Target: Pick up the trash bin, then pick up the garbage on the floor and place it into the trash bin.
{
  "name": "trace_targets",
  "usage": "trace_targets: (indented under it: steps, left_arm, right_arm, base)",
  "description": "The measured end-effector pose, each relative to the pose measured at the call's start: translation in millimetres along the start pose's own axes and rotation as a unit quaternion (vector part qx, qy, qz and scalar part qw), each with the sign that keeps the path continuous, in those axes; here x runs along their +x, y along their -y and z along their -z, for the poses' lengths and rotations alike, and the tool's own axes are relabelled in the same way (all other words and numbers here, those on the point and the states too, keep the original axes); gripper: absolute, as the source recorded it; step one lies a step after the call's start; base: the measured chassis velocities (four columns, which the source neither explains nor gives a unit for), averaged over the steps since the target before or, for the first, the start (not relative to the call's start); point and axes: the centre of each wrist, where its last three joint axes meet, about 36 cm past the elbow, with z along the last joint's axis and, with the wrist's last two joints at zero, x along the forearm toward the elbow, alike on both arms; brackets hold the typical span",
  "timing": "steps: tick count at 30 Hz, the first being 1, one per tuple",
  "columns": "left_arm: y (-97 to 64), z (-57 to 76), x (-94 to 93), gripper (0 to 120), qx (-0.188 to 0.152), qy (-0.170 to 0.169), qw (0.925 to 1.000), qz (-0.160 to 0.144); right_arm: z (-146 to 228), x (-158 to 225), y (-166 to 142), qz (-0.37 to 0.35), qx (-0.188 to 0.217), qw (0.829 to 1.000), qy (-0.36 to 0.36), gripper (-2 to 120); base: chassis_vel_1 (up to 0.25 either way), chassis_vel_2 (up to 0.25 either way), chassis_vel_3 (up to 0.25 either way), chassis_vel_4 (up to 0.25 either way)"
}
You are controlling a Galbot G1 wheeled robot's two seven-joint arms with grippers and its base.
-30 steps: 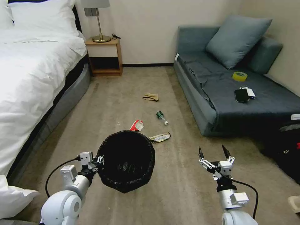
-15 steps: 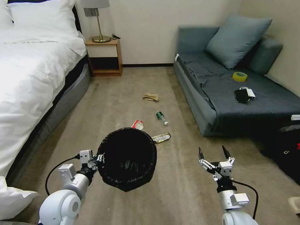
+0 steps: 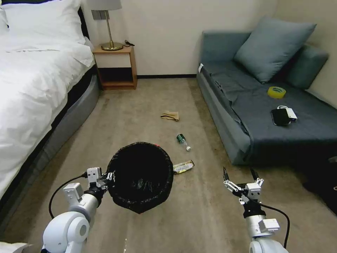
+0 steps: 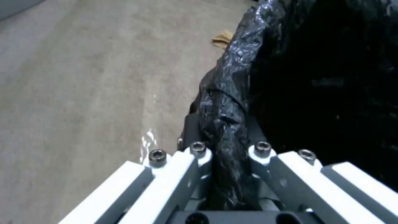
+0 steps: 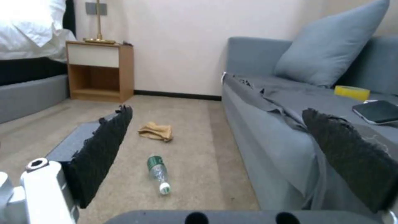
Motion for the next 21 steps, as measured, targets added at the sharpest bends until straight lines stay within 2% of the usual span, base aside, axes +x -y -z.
trace_targets:
  steps: [6,12,21]
  left_arm:
    - [-2.9,3.5,0.9,5,0.000,0.005,1.0000,0.005]
    - [-12.9,11.0,2.7,5,0.000,0.016,0.9997,0.021]
    - [-17.4,13.1,3.9,5,0.003,0.021,0.9994,0.028]
  right_arm:
    - [0,0,0,0.000,0.000,1.000,0.000,100]
    - [0,0,-1,0.000,-0.001,1.000,0.001,100]
    - [-2,-1,-4,0.003,-0.005,1.000,-0.001,100]
  base:
    - [-0.143,0.136,0.153,-0.133]
    - [-0.159,0.168,0.172,-0.166]
    - [-0.182,0.164,0.172,-0.183]
